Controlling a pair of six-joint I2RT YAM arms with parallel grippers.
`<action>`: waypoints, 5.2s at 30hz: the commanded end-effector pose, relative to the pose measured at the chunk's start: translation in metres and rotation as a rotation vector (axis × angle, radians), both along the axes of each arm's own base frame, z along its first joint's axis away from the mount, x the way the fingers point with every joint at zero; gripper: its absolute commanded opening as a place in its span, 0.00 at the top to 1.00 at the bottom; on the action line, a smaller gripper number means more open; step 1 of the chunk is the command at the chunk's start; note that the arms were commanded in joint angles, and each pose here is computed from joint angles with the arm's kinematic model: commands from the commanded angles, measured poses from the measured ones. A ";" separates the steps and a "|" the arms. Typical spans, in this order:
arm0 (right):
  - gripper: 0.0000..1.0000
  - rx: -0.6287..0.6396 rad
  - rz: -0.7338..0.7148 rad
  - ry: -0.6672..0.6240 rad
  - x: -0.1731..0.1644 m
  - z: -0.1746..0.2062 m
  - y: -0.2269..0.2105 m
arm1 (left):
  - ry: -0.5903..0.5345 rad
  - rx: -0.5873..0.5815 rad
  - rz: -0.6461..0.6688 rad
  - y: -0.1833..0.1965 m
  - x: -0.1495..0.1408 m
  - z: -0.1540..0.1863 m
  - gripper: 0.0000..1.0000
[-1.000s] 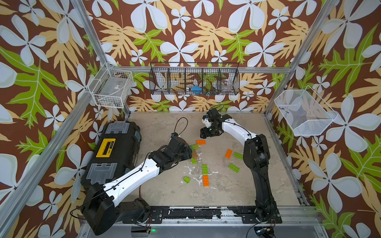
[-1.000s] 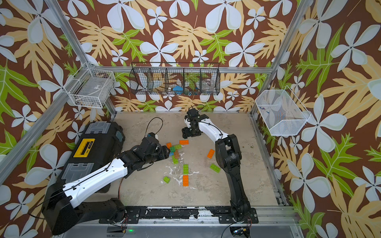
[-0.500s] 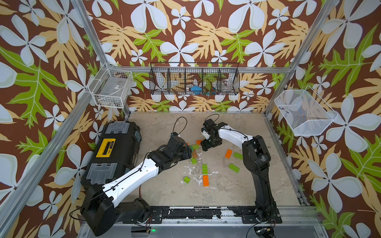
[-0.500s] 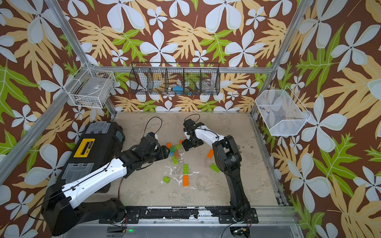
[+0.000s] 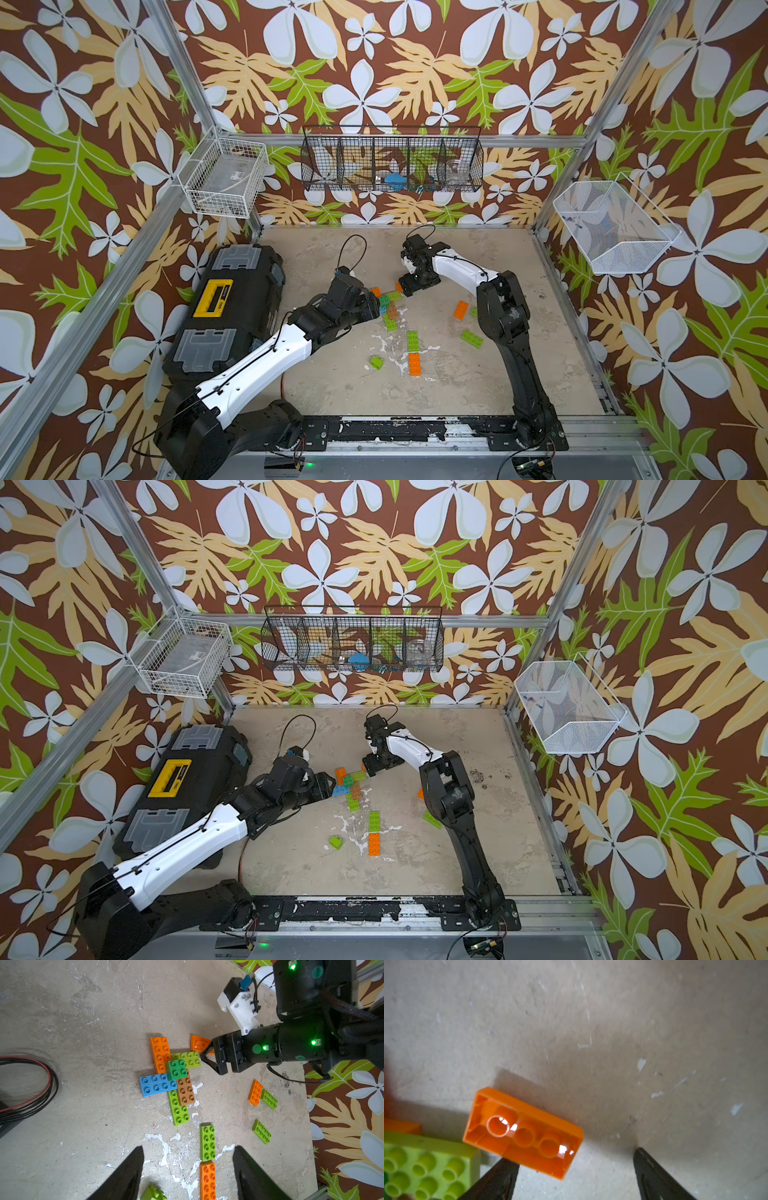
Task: Assemble a small pinwheel with lego
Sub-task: Pick up the lego brick from the center of the board, then place the lego brick at the center of the board, then pick up the lego brick from the center of the board.
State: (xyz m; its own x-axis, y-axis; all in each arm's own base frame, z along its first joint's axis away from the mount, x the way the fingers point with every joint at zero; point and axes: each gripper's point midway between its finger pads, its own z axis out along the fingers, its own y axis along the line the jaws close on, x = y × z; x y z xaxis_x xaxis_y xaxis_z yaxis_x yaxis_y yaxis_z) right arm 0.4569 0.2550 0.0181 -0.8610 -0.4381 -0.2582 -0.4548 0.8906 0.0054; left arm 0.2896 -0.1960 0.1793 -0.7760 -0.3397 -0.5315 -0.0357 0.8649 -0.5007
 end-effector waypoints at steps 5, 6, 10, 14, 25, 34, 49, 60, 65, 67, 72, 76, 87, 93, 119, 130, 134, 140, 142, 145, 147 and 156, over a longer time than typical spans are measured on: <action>0.21 0.032 0.031 0.085 0.003 -0.023 0.017 | -0.002 0.005 -0.005 0.002 -0.001 0.002 0.29; 0.22 0.036 0.034 0.086 0.004 -0.024 0.018 | 0.000 0.007 -0.005 0.002 -0.001 0.002 0.29; 0.25 0.043 0.043 0.089 0.009 -0.029 0.023 | 0.002 0.003 -0.006 0.002 -0.001 0.002 0.29; 0.36 0.041 0.038 0.091 0.014 -0.029 0.025 | 0.002 0.000 -0.008 0.001 -0.002 0.002 0.28; 0.69 0.031 -0.103 -0.031 0.025 0.037 0.004 | -0.027 -0.020 -0.017 -0.002 0.001 0.010 0.28; 0.81 0.499 -0.165 -0.249 -0.038 0.189 -0.006 | -0.211 -0.299 -0.264 -0.060 0.003 0.071 0.06; 0.85 1.322 0.163 -0.145 -0.183 0.351 0.025 | -0.412 -0.819 -0.715 -0.116 -0.049 0.170 0.10; 0.85 1.438 0.241 -0.072 -0.210 0.377 0.025 | -0.452 -0.886 -0.798 -0.122 -0.058 0.198 0.42; 0.84 1.458 0.260 -0.073 -0.215 0.385 0.025 | -0.447 -0.902 -0.817 -0.125 -0.059 0.200 0.55; 0.84 1.461 0.267 -0.064 -0.217 0.386 0.027 | -0.447 -0.904 -0.824 -0.127 -0.060 0.201 0.61; 0.84 1.456 0.257 -0.053 -0.217 0.380 0.028 | -0.445 -0.911 -0.837 -0.130 -0.063 0.203 0.73; 0.83 1.444 0.237 -0.063 -0.213 0.376 0.028 | -0.439 -0.908 -0.835 -0.129 -0.064 0.202 0.85; 0.03 0.668 -0.569 -0.513 -0.118 0.287 -0.137 | -0.117 -0.269 -0.480 -0.131 -0.024 0.056 1.00; 0.16 0.466 -0.838 -0.564 -0.134 0.261 -0.229 | 0.126 0.166 -0.358 -0.151 -0.051 -0.044 1.00; 0.21 0.399 -0.875 -0.617 -0.166 0.260 -0.254 | 0.392 0.401 -0.420 -0.202 -0.096 -0.152 0.66; 0.25 0.272 -0.863 -0.428 -0.167 0.190 -0.239 | 0.167 0.184 -0.219 -0.154 -0.027 -0.037 0.38; 0.32 0.242 -0.645 -0.275 -0.182 0.144 -0.154 | 0.103 0.051 -0.091 -0.085 0.001 -0.013 0.37; 0.49 0.237 -0.377 0.016 -0.238 0.086 -0.059 | 0.049 -0.156 0.025 -0.003 0.014 0.000 0.34; 0.55 0.242 -0.340 0.068 -0.249 0.077 -0.045 | 0.046 -0.191 0.047 0.012 0.014 -0.003 0.34; 0.59 0.256 -0.313 0.116 -0.254 0.068 -0.031 | 0.047 -0.199 0.049 0.020 0.012 -0.007 0.33; 0.62 0.258 -0.305 0.147 -0.255 0.062 -0.025 | 0.054 -0.195 0.043 0.020 0.011 -0.010 0.33; 0.68 0.175 -0.303 0.194 -0.258 0.036 -0.026 | 0.075 -0.219 0.015 0.012 0.012 -0.022 0.33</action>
State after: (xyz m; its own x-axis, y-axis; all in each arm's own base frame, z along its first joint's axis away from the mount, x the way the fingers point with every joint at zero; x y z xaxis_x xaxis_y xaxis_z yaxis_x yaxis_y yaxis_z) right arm 0.1975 0.2286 0.0574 -0.9834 -0.1260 -0.1309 -0.1545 0.9590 0.2375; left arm 0.2976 -0.1777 0.1516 -0.8029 -0.4668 -0.3706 -0.1347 0.7478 -0.6501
